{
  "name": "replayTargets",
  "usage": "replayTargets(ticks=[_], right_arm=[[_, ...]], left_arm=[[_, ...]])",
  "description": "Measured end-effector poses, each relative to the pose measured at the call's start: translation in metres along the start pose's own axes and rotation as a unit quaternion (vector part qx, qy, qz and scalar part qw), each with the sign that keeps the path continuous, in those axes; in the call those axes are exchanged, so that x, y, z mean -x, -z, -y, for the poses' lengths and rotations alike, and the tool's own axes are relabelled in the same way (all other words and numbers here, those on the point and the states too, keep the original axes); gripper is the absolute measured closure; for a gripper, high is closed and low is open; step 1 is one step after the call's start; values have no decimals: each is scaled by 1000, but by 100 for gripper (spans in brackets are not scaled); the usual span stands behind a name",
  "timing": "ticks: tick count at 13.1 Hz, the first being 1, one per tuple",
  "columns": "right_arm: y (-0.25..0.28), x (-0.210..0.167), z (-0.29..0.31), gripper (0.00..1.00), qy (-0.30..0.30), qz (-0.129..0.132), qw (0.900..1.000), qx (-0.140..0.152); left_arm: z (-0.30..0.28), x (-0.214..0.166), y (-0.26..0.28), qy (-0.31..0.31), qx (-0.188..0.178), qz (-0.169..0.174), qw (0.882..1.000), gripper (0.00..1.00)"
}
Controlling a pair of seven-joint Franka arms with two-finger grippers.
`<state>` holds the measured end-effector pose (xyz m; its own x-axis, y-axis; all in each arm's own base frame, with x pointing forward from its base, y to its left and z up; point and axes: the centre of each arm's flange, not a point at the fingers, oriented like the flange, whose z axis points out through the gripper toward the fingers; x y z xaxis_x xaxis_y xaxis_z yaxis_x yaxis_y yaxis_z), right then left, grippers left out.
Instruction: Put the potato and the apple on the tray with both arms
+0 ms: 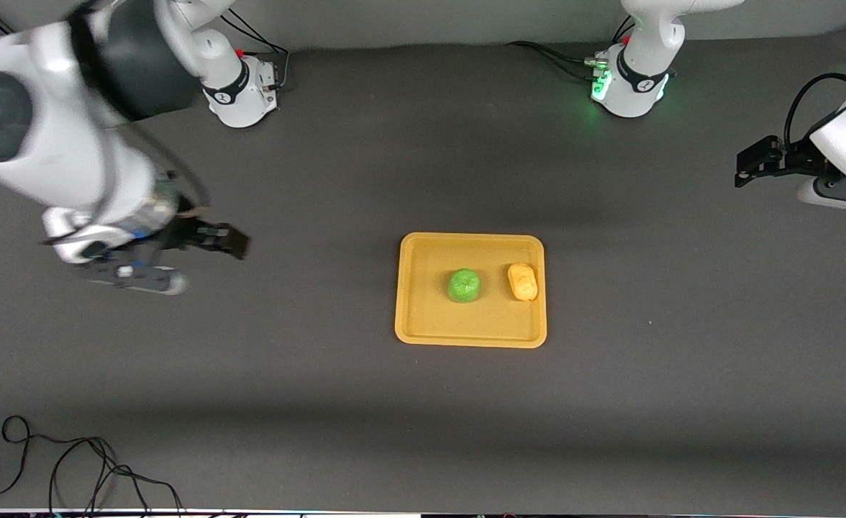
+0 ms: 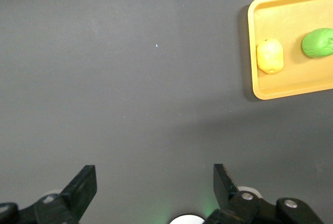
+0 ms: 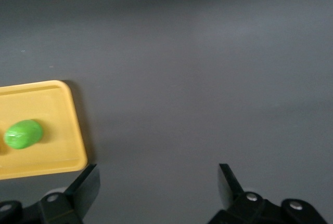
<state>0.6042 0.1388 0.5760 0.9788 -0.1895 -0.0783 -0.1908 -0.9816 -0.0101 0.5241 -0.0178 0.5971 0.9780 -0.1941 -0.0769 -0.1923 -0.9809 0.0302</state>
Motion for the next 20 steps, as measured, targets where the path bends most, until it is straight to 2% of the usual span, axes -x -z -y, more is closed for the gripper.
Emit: replayTargets(ticks=[3,8,14,20], right_arm=[[3,-4,-96,0,12,0,1000,-19],[-1,-7,-182,0,33,-11,999,-27],[1,-3,-175,0,45,-15,999,-11],[8,4,-167,0,52,-15,998,-12]], left_arm=[[0,0,0,0,0,0,1000,0],[0,0,-1,0,0,1,1000,0],[0,0,-1,0,0,1,1000,0],[1,0,-2,1,0,2,1000,0]])
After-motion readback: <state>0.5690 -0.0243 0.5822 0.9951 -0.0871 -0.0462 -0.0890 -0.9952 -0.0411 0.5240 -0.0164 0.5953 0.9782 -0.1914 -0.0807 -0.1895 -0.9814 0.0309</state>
